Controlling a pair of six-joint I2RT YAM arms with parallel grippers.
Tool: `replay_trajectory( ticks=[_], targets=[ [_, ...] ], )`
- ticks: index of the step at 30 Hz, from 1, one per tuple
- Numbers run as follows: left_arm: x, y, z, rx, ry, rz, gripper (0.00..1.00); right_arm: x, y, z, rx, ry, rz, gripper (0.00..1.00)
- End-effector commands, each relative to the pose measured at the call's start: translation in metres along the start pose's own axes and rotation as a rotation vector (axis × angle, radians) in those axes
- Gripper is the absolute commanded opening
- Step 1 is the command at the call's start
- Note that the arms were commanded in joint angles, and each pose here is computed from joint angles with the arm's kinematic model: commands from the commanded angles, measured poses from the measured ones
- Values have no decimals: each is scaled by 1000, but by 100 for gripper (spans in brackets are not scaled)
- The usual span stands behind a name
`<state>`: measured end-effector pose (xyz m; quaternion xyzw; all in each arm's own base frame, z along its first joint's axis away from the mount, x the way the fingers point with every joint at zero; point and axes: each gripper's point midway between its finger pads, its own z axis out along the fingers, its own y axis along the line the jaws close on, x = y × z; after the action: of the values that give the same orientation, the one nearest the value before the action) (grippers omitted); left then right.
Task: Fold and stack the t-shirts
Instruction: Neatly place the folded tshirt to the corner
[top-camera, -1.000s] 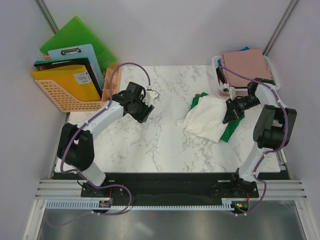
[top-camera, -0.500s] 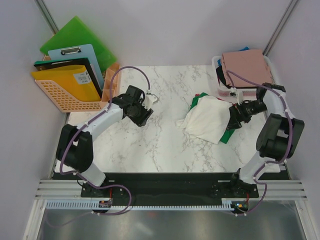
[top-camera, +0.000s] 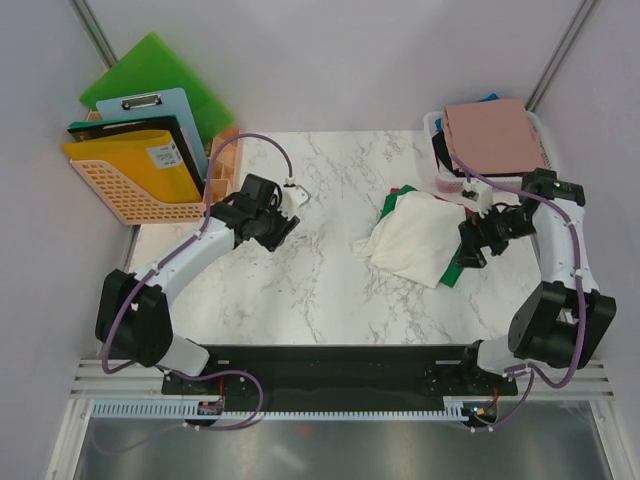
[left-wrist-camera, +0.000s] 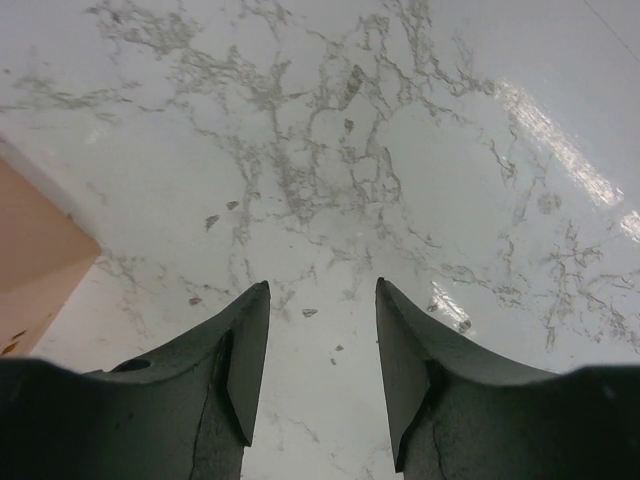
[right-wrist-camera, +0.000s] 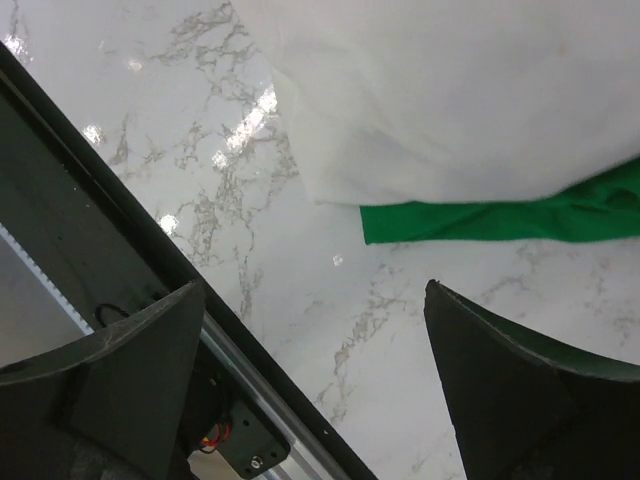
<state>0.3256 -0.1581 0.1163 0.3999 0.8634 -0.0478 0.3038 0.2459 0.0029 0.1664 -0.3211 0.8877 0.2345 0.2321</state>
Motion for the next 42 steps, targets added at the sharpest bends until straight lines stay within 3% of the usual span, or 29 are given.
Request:
replay_trajectory(
  ticks=[1,7,10,17,21,27,34,40,42],
  targets=[
    [-28,38,-39,-202,-144,59,54,-42,-5,17,-12,-62,-14,98],
    [-1,37,-44,-231,-132,57,55,-94,-44,46,48,-98,14,98],
    [1,36,-45,-232,-132,58,55,-95,-78,70,61,-58,73,98],
    [4,39,-48,-245,-130,62,56,-48,-114,126,66,71,181,98],
    [7,35,-40,-220,-112,58,56,-8,-112,152,65,141,218,98],
    [5,35,-38,-214,-115,52,55,16,-114,167,69,184,231,98],
    [11,34,-33,-212,-102,53,56,-27,-110,146,71,76,200,98],
    [18,33,-19,-193,-55,57,56,-135,-77,37,154,-162,78,98],
    [18,34,-16,-192,-48,57,56,-154,-63,3,192,-185,55,98]
  ],
)
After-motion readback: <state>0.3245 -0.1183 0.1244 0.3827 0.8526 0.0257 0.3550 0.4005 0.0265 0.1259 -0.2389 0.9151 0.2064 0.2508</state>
